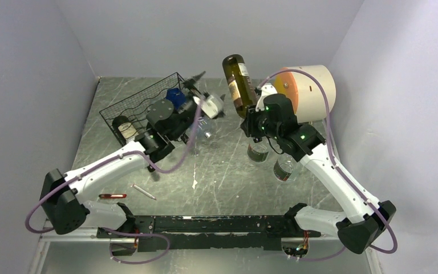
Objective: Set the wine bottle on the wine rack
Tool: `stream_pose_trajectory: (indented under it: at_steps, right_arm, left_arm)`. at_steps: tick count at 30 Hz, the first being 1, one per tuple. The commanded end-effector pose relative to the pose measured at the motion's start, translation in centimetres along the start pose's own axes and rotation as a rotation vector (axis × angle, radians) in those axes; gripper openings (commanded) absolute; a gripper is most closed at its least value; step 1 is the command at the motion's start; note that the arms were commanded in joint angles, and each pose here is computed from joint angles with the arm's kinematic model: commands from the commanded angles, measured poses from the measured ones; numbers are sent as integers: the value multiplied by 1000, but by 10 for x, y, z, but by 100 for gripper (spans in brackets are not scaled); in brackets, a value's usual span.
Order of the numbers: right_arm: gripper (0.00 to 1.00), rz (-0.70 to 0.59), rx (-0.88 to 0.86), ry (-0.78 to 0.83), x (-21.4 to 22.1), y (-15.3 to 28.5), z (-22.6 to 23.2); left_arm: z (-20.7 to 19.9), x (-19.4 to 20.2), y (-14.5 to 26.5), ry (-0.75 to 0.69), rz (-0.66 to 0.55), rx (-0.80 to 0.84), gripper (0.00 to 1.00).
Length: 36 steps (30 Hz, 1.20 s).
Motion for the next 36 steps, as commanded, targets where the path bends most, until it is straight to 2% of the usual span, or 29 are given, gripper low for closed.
stream_pose_trajectory:
  at_steps: [1,4,8,13,16,25,30,36]
  right_arm:
    - [0,-142,-123,19,-34,-1,25]
    - [0,-111,-201,91,-27,-10,35]
    - [0,-45,-266,127,-19,-24,47]
    - [0,21,-326,115,-10,-53,67]
    - [0,43,-343,119,-5,-71,81]
    - [0,143,-302,211,-1,-139,98]
    - [0,198,-267,206,3,-173,101]
    - [0,222,-249,191,2,-201,107]
  left_arm:
    - [52,15,24,573,182,-248,96]
    - [37,24,44,797,218,-217,96]
    - [21,35,74,920,318,-211,96]
    - [28,46,115,900,446,-265,96]
    - [35,47,134,888,472,-299,96]
    - [54,38,167,864,454,-347,96]
    - [46,29,169,866,415,-269,96]
    - [41,31,168,884,441,-253,96]
Point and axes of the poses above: each gripper's point midway between its finger pads, its own y axis back along the fingers, its own z axis along the line the jaws close on, x = y × z, the point moved 2 cm from there along y, back along the fingers, and after that the axes turned 14 degrees about -y, right-handed, at the moved point
